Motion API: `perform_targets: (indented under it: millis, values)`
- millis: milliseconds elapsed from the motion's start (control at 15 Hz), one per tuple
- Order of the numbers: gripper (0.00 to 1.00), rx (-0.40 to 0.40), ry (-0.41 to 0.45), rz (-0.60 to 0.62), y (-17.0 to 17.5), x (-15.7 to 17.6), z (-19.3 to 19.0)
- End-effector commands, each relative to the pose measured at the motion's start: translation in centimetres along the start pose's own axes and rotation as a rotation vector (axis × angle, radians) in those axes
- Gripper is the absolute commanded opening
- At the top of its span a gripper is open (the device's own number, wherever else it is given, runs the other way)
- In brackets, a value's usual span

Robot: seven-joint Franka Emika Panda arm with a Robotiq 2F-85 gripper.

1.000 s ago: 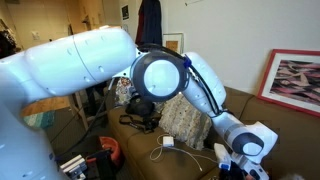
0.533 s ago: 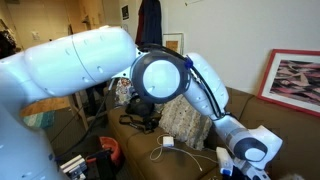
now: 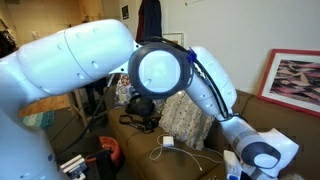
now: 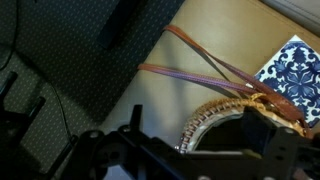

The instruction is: Move the brown bag to the left side of the sofa

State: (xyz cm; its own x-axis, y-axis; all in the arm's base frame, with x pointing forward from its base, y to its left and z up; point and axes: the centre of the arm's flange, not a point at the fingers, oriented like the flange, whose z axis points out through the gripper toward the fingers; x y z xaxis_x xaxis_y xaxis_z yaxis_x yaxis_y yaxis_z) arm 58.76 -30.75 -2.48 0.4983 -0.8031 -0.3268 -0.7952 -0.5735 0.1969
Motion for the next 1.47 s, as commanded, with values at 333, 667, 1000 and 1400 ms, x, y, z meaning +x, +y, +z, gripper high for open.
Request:
perform_targets:
  millis: [333,667,1000,1400]
  values:
    - [1.00,0.032,0.018,0.008,0.5,-1.2,-0.2]
    - [1.00,0.019,0.000,0.059,0.7,0.7,1.9]
    - [1.00,0.003,0.033,0.079,1.1,2.3,1.8]
    - [1.00,-0.009,0.044,0.073,0.5,3.0,3.1]
